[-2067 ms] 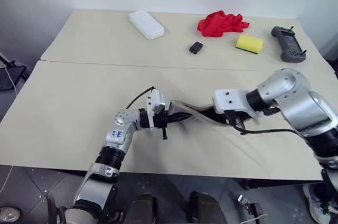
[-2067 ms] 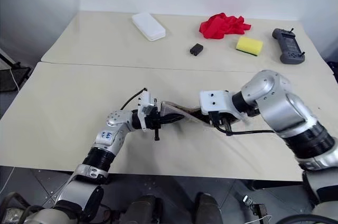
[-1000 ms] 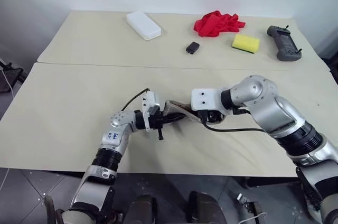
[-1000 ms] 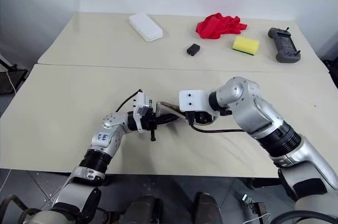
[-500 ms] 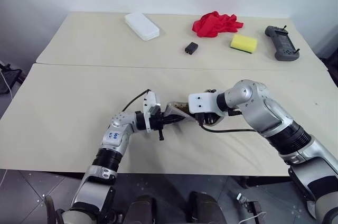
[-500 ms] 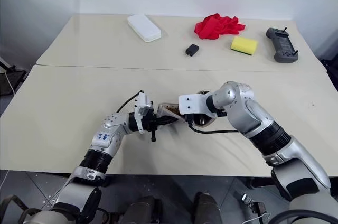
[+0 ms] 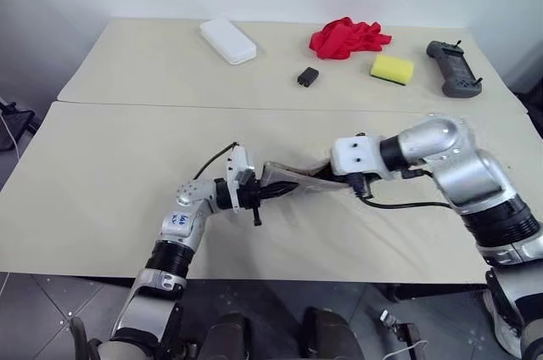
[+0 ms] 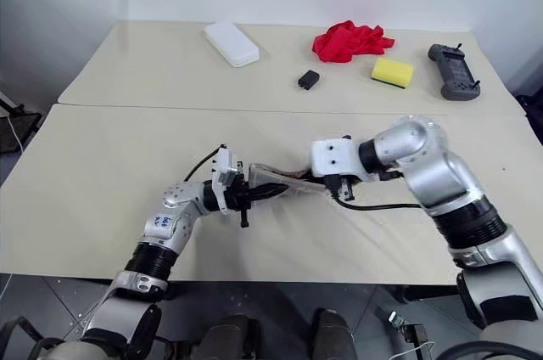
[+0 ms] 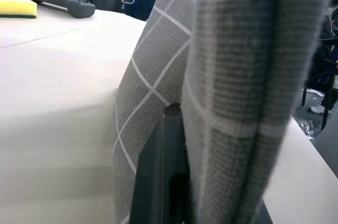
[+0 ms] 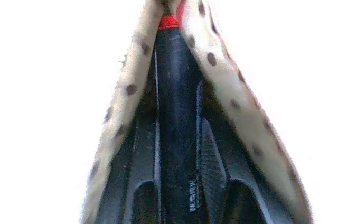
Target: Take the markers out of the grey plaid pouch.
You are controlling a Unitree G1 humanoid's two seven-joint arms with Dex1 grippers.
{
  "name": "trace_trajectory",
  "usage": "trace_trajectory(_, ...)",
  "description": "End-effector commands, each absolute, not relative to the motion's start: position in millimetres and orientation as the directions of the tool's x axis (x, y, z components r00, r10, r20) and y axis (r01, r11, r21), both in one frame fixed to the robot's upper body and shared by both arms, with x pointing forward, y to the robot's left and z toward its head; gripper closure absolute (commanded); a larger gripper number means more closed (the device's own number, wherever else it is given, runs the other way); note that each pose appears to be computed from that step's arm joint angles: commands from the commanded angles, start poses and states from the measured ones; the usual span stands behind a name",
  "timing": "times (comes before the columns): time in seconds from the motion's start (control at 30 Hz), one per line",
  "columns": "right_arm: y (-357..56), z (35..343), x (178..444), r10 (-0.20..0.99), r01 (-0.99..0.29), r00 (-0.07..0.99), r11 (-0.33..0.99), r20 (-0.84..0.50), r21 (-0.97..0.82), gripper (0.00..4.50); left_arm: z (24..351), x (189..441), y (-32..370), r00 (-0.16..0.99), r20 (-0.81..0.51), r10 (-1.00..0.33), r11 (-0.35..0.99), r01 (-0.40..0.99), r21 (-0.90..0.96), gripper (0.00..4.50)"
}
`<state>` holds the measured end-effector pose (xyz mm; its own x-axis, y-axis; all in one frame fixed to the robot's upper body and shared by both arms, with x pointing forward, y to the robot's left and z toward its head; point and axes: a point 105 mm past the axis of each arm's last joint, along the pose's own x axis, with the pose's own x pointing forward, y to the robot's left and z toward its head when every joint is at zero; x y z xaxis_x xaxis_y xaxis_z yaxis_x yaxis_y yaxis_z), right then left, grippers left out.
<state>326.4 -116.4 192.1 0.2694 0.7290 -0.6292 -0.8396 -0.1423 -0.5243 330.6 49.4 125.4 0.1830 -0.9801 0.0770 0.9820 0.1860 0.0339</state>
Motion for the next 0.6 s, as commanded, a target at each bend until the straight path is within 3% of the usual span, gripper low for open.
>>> trace_trajectory(0.03, -122.8, 210.7, 326.2, 0.848, -0.808, 0.242, -0.093, -0.471, -0.582, 3.87, 115.9, 328.6, 53.8, 0.194, 0.048, -0.98, 0.194, 0.981, 0.011, 4.5)
trace_trajectory(0.17, -133.6, 224.5, 331.6, 0.928, -0.855, 0.256, 0.088, -0.269, -0.511, 3.87, 116.1, 328.3, 53.6, 0.191, 0.048, -0.98, 0.192, 0.981, 0.014, 4.5)
trace_trajectory(0.4, -133.6, 256.2, 299.7, 0.984, -0.925, 0.131, 0.079, -0.118, -0.371, 3.87, 117.0, 327.0, 55.3, 0.19, 0.051, -0.98, 0.191, 0.982, 0.012, 4.5)
trace_trajectory(0.5, -144.0, 283.3, 296.9, 0.983, -0.942, 0.185, 0.172, -0.018, -0.289, 3.87, 118.2, 324.9, 55.9, 0.179, 0.057, -0.982, 0.18, 0.984, 0.008, 4.5)
trace_trajectory(0.6, -180.8, 307.9, 298.1, 0.957, -0.948, 0.289, 0.285, -0.008, -0.141, 3.87, 119.8, 319.8, 55.6, 0.149, 0.066, -0.987, 0.151, 0.989, 0.012, 4.5)
